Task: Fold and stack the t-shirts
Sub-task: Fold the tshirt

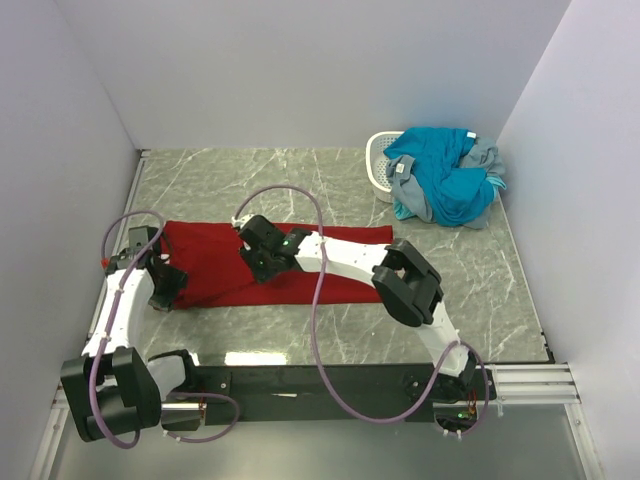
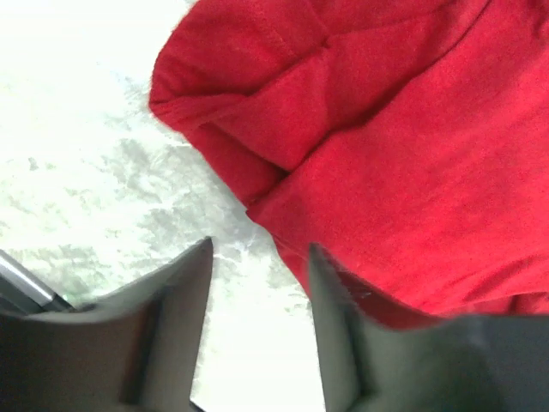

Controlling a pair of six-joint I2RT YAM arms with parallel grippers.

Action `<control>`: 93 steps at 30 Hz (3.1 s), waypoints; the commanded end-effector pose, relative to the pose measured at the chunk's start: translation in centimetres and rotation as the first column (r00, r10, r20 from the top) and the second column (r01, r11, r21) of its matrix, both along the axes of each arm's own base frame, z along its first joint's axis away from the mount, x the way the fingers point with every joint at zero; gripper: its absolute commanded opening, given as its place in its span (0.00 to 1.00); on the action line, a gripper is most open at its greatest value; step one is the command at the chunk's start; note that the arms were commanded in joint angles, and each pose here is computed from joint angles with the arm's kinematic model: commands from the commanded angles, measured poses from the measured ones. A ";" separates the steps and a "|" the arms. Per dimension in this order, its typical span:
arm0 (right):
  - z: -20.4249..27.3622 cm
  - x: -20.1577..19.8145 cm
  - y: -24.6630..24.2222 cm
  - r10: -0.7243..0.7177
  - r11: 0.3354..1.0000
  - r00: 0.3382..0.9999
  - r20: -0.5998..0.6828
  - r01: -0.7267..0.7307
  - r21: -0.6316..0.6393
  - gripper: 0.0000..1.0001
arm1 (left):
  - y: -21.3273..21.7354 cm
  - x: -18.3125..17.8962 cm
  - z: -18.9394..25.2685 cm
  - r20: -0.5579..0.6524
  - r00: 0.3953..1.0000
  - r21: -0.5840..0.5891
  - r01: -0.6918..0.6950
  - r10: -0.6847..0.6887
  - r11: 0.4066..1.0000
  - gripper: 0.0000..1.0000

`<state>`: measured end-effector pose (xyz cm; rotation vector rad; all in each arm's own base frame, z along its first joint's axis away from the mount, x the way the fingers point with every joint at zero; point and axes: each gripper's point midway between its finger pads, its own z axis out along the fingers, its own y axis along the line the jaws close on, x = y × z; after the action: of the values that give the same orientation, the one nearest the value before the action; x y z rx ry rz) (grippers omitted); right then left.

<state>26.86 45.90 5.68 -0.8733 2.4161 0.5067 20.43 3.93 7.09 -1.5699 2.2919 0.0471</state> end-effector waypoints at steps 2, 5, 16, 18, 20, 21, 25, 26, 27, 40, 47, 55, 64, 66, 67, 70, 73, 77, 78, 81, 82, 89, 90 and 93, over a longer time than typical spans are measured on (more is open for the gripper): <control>7.6 0.9 -1.0 0.025 0.997 0.993 0.113 -0.033 0.067 0.40 | 0.5 0.1 2.7 0.043 0.999 0.024 -0.025 0.024 0.999 0.67; 9.8 2.8 -3.3 -0.042 0.997 0.989 0.143 0.033 0.066 0.43 | 0.5 0.7 4.1 0.090 0.996 0.031 -0.024 0.021 0.999 0.70; 9.0 12.7 -19.6 -0.417 0.908 0.902 0.112 0.407 0.099 0.44 | -4.4 11.2 5.6 0.340 0.927 0.030 0.156 -0.157 0.987 0.71; 7.6 14.0 -22.1 -0.454 0.891 0.884 0.110 0.449 0.065 0.44 | -6.1 13.3 4.5 0.315 0.929 0.009 0.200 -0.193 0.980 0.72; 6.4 14.9 -23.6 -0.468 0.884 0.877 0.110 0.466 0.043 0.44 | -7.4 15.0 3.0 0.294 0.933 -0.024 0.225 -0.208 0.974 0.72; 5.3 15.3 -24.1 -0.479 0.877 0.872 0.096 0.479 0.027 0.44 | -7.7 15.5 2.4 0.285 0.936 -0.046 0.227 -0.205 0.973 0.72; 2.7 16.3 -26.8 -0.540 0.842 0.842 0.007 0.540 -0.013 0.43 | -8.1 16.8 -0.3 0.234 0.956 -0.083 0.200 -0.176 0.976 0.73; 2.3 16.2 -26.9 -0.540 0.842 0.842 -0.006 0.540 -0.020 0.43 | -8.2 17.0 -1.2 0.225 0.958 -0.091 0.200 -0.175 0.976 0.73; 1.8 16.1 -27.1 -0.545 0.838 0.838 -0.019 0.545 -0.029 0.43 | -8.4 17.1 -1.7 0.219 0.960 -0.098 0.199 -0.174 0.975 0.73; -3.3 12.4 -26.7 -0.537 0.843 0.805 -0.251 0.524 -0.122 0.41 | -8.1 20.1 -6.4 0.093 0.954 -0.067 0.291 -0.285 0.954 0.73; -5.0 9.4 -27.6 -0.579 0.815 0.755 -0.309 0.551 -0.181 0.41 | -7.2 24.2 -7.2 0.059 0.932 0.009 0.357 -0.356 0.934 0.73; -5.4 5.7 -26.9 -0.604 0.795 0.706 -0.369 0.569 -0.212 0.40 | -6.7 29.3 -7.2 0.080 0.913 0.078 0.394 -0.399 0.916 0.74; -5.6 -0.3 -23.1 -0.528 0.849 0.762 -0.375 0.471 -0.240 0.40 | -9.0 31.9 -4.9 0.155 0.853 0.124 0.483 -0.498 0.867 0.75; -5.0 -0.7 -22.8 -0.515 0.856 0.784 -0.348 0.449 -0.256 0.40 | -9.7 32.1 -3.1 0.185 0.840 0.125 0.494 -0.510 0.860 0.75; -4.2 -0.1 -22.5 -0.508 0.860 0.795 -0.331 0.448 -0.245 0.40 | -9.8 32.3 -1.2 0.221 0.831 0.139 0.490 -0.510 0.860 0.75; -1.7 1.2 -21.6 -0.479 0.877 0.827 -0.294 0.438 -0.199 0.40 | -10.0 32.6 2.6 0.290 0.807 0.162 0.488 -0.514 0.858 0.76; 1.1 2.8 -21.1 -0.452 0.892 0.859 -0.239 0.426 -0.153 0.40 | -9.6 32.0 5.6 0.308 0.802 0.189 0.475 -0.511 0.859 0.77; 1.6 3.7 -20.8 -0.410 0.910 0.888 -0.206 0.385 -0.152 0.41 | -8.8 30.0 6.4 0.317 0.819 0.181 0.442 -0.477 0.879 0.77; 1.4 3.6 -20.8 -0.396 0.916 0.894 -0.208 0.369 -0.156 0.41 | -8.4 29.5 6.1 0.315 0.829 0.172 0.430 -0.463 0.886 0.77; 0.6 3.4 -20.7 -0.376 0.924 0.901 -0.214 0.349 -0.153 0.40 | -7.5 27.3 3.6 0.271 0.862 0.128 0.410 -0.429 0.903 0.77; 0.0 2.8 -20.8 -0.369 0.927 0.900 -0.232 0.339 -0.159 0.40 | -7.5 26.3 2.2 0.246 0.871 0.104 0.412 -0.425 0.905 0.77; -2.7 1.4 -21.2 -0.352 0.933 0.893 -0.279 0.312 -0.180 0.40 | -6.4 23.9 -3.9 0.146 0.918 0.013 0.372 -0.370 0.928 0.76; -3.0 1.3 -21.1 -0.353 0.933 0.892 -0.284 0.312 -0.178 0.40 | -6.1 23.8 -4.4 0.135 0.922 0.010 0.364 -0.362 0.931 0.76; -3.8 0.6 -20.8 -0.347 0.936 0.879 -0.327 0.303 -0.178 0.40 | -5.6 24.3 -4.9 0.124 0.924 0.032 0.361 -0.362 0.932 0.76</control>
<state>27.32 24.24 2.42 -0.4136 2.8831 0.3560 44.54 -1.87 3.43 -1.0704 2.4249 -0.1530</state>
